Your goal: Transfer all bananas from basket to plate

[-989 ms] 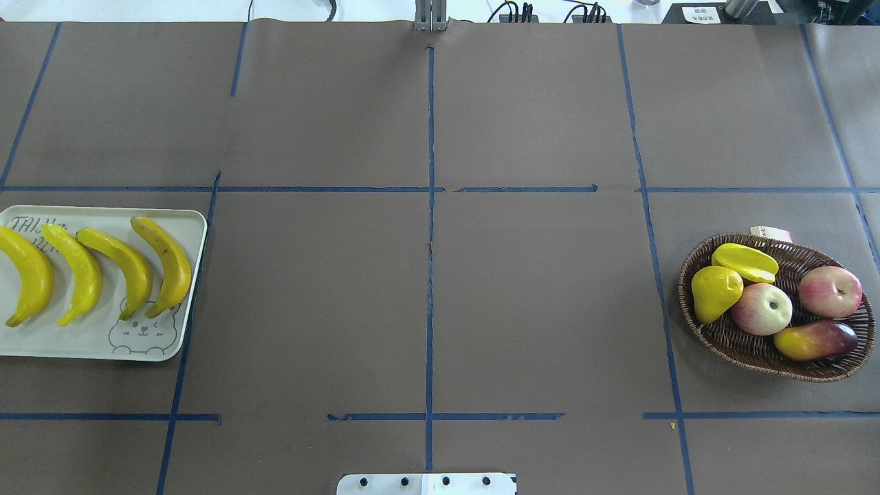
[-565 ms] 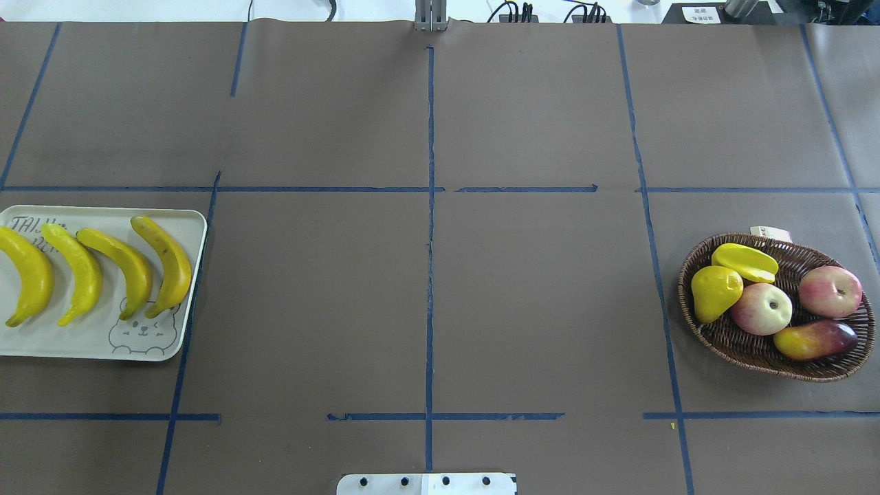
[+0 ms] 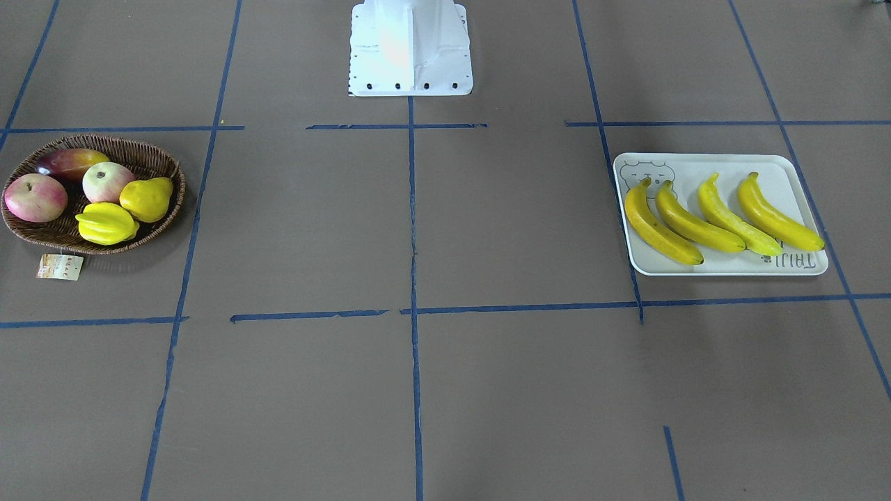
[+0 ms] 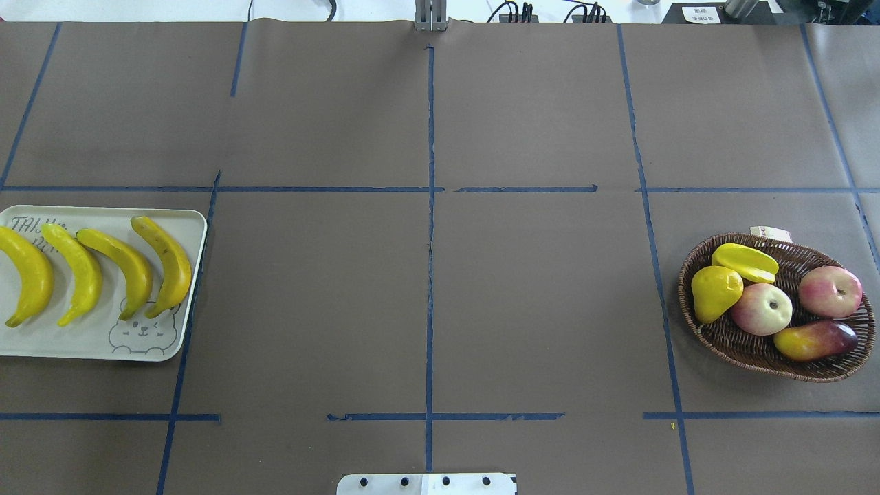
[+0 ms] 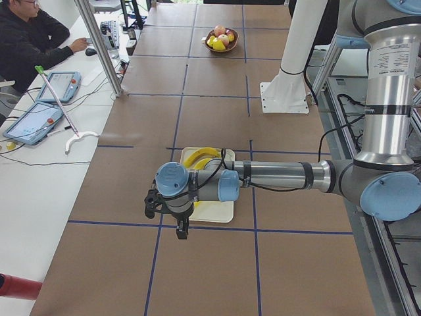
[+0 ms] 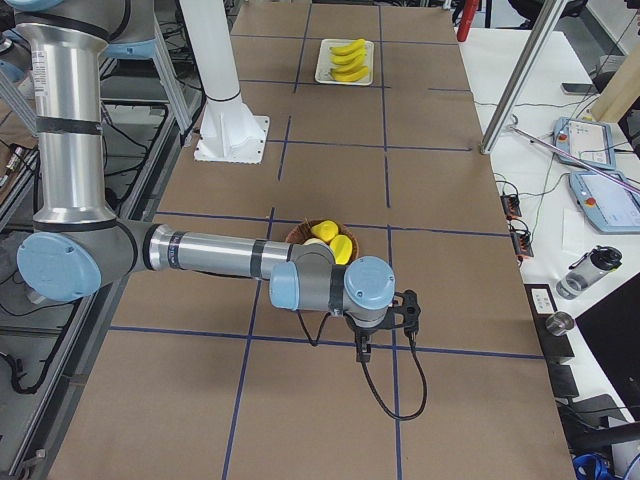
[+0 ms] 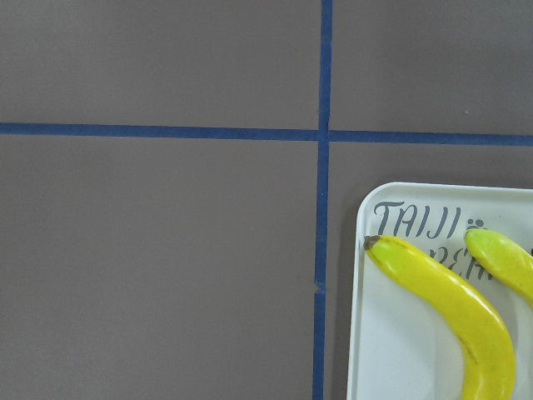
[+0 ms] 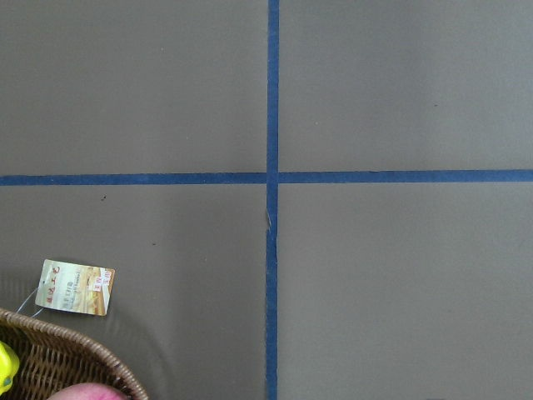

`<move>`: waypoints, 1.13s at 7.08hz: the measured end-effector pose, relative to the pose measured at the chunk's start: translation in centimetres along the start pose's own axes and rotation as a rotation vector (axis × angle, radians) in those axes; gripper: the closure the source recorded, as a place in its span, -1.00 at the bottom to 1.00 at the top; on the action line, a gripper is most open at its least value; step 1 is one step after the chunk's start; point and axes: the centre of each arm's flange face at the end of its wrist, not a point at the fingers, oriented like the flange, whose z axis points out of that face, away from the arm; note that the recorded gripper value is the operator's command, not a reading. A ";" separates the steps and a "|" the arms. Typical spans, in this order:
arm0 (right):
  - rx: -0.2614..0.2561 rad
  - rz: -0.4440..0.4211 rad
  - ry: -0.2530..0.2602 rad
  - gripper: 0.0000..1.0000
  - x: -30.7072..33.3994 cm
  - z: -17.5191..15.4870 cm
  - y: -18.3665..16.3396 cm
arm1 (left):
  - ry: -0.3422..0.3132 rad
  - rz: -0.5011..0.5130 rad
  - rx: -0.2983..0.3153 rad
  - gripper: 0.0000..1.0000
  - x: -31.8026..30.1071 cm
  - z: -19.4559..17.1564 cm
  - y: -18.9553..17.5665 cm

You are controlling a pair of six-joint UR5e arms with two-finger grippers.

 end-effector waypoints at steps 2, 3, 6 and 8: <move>-0.019 0.036 -0.002 -1.00 -0.4 -0.8 0.0 | 0.000 0.002 0.002 -1.00 0.1 -0.1 -0.1; -0.035 0.057 -0.001 -1.00 -0.5 -1.0 0.0 | 0.000 0.002 0.003 -1.00 0.1 -0.1 -0.1; -0.055 0.084 0.008 -1.00 0.1 -0.8 0.1 | 0.000 0.002 0.003 -1.00 0.1 -0.1 -0.1; -0.057 0.087 0.013 -1.00 0.3 -0.7 0.3 | 0.001 0.003 0.002 -1.00 0.1 0.0 -0.1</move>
